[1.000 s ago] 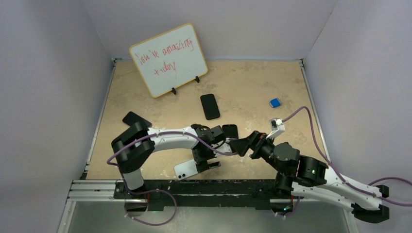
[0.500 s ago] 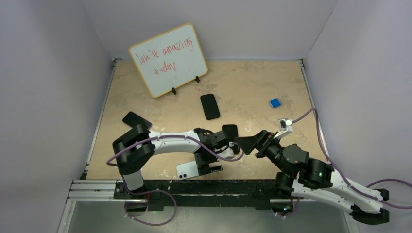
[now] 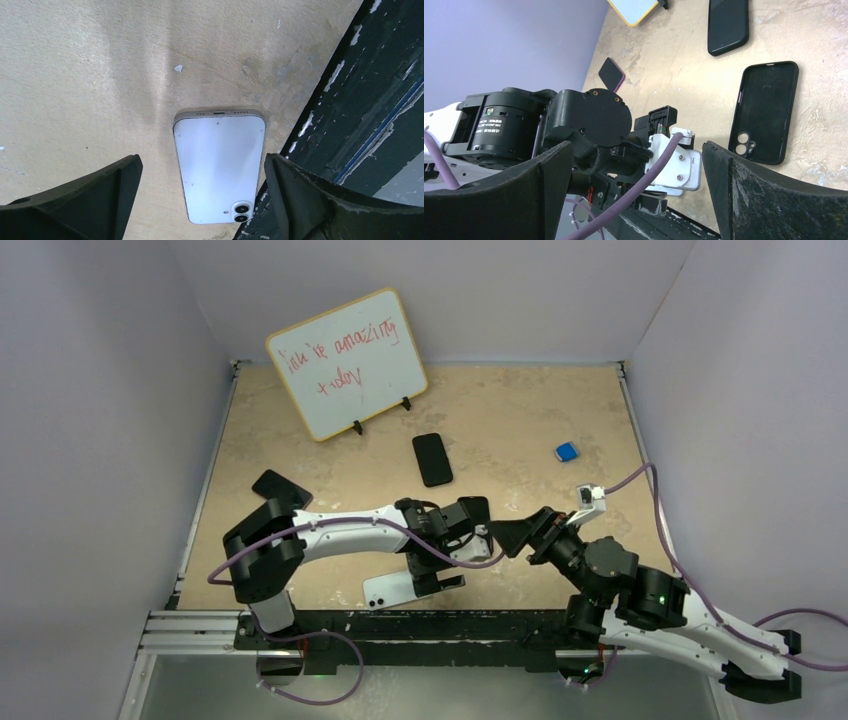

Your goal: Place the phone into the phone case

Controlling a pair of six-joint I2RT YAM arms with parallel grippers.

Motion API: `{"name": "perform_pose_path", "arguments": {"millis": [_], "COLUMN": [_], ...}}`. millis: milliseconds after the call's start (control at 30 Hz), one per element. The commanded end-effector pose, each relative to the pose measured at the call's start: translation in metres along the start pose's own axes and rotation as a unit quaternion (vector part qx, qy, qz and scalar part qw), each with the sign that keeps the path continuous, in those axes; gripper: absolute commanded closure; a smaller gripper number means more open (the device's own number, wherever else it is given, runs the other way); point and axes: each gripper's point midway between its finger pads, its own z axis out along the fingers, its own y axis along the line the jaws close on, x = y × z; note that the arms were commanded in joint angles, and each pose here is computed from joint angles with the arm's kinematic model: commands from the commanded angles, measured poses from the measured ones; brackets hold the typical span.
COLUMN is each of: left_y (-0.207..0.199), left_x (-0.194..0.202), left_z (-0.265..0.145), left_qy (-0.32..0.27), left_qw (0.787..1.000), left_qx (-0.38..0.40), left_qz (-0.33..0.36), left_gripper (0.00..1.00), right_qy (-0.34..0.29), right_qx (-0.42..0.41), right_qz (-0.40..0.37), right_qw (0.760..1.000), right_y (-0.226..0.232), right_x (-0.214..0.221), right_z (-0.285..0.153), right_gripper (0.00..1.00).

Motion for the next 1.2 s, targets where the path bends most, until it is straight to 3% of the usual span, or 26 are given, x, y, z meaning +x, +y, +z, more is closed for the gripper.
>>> {"name": "perform_pose_path", "arguments": {"millis": [0, 633, 900, 1167], "left_y": [-0.010, 0.004, 0.004, 0.032], "left_x": [0.007, 0.033, 0.024, -0.001], "left_z": [0.003, 0.035, 0.032, 0.020], "left_qy": [0.013, 0.063, 0.032, -0.019], "left_qw": [1.000, 0.997, 0.999, 0.999], "left_qx": [0.017, -0.027, -0.022, -0.015], "left_qz": [0.007, 0.032, 0.024, -0.023], "left_gripper": [0.02, 0.01, 0.09, 0.23], "right_qy": [-0.032, -0.036, -0.030, -0.010], "right_qx": [-0.023, -0.021, -0.025, -0.028], "right_qz": [0.026, 0.026, 0.029, 0.035], "right_qw": [0.999, 0.999, 0.999, 0.999], "right_y": [0.016, 0.018, 0.018, 0.013], "right_x": [-0.027, -0.031, -0.026, -0.011], "right_z": [-0.013, -0.012, -0.011, -0.010], "right_gripper": [0.01, 0.01, 0.01, 0.02]}}
